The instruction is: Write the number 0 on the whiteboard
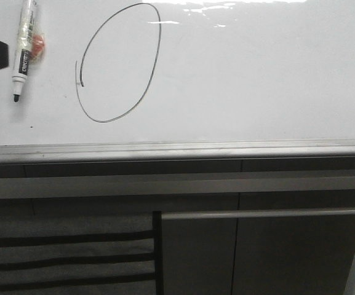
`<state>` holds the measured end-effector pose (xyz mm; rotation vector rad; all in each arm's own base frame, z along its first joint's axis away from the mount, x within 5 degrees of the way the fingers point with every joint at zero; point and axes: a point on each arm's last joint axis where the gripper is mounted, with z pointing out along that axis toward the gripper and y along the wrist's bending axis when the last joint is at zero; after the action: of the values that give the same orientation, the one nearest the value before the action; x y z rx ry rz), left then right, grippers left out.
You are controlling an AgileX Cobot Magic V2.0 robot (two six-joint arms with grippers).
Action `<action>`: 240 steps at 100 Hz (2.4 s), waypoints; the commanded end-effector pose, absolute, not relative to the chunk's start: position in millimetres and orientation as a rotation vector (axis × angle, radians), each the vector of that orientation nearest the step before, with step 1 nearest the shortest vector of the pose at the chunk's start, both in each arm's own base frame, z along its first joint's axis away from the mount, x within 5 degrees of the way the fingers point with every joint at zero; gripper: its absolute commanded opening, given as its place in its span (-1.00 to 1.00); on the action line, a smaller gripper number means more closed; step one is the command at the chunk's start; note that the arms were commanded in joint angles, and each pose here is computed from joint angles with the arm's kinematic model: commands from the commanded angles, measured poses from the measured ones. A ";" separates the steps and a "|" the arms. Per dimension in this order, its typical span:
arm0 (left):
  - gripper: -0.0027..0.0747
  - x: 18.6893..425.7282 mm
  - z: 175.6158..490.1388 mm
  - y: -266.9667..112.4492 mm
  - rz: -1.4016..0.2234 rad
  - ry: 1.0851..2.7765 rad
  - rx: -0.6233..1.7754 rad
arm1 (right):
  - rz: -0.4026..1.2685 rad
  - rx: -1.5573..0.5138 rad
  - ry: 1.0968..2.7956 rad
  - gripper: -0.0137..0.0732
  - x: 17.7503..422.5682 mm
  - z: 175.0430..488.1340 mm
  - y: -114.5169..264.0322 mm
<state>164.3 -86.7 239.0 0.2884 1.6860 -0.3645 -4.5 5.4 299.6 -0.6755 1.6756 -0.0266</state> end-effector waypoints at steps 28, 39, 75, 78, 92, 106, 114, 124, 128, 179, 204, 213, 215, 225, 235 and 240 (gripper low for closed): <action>-0.98 113.4 270.8 -66.6 -0.321 1.499 0.486 | -0.001 -0.633 1.658 -0.84 -7.8 301.8 5.1; -0.98 102.5 274.2 -61.7 -0.312 1.480 0.519 | 0.000 -0.636 1.665 -0.84 -8.0 301.2 5.1; -0.98 96.3 276.1 -54.3 -0.538 1.549 0.254 | 0.000 -0.636 1.665 -0.84 -8.0 301.2 5.1; -0.98 96.3 276.1 -54.3 -0.538 1.549 0.254 | 0.000 -0.636 1.665 -0.84 -8.0 301.2 5.1; -0.98 96.4 277.4 -54.1 -0.524 1.532 0.265 | 0.000 -0.636 1.665 -0.84 -8.0 301.2 5.1; -0.98 95.6 287.9 -52.8 -0.458 1.397 0.306 | 0.000 -0.636 1.665 -0.84 -8.0 301.2 5.1; -0.98 91.2 288.3 -50.8 -0.371 1.366 0.391 | 0.000 -0.636 1.665 -0.84 -8.0 301.2 5.1; -0.98 83.1 278.5 -34.9 -0.267 1.463 0.345 | 0.000 -0.636 1.665 -0.84 -8.0 301.2 5.1; -0.98 76.9 271.6 -28.0 -0.256 1.510 0.287 | 0.000 -0.636 1.665 -0.84 -8.0 301.2 5.1; -0.98 55.0 221.8 -7.5 -0.147 1.560 0.033 | 0.000 -0.636 1.665 -0.84 -8.0 301.2 5.1; -0.98 57.3 183.9 -3.4 0.021 1.704 0.106 | 0.000 -0.636 1.665 -0.84 -8.0 301.2 5.1; -0.98 54.0 179.7 1.1 0.092 1.738 0.084 | 0.000 -0.636 1.665 -0.84 -8.0 301.2 5.1; -0.98 53.9 178.4 2.1 0.108 1.754 0.080 | 0.000 -0.636 1.665 -0.84 -8.0 301.2 5.1; -0.98 53.4 176.1 2.1 0.109 1.779 0.093 | 0.000 -0.636 1.665 -0.84 -8.0 301.2 5.1; -0.98 53.4 175.9 0.8 0.093 1.779 0.121 | 0.000 -0.636 1.665 -0.84 -8.0 301.2 5.1; -0.98 53.4 175.7 0.4 0.090 1.780 0.132 | 0.000 -0.636 1.665 -0.84 -8.0 301.2 5.1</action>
<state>53.5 1.4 181.2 0.1171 1.8209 0.1019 -3.9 6.6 288.4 -0.6831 1.7634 0.0081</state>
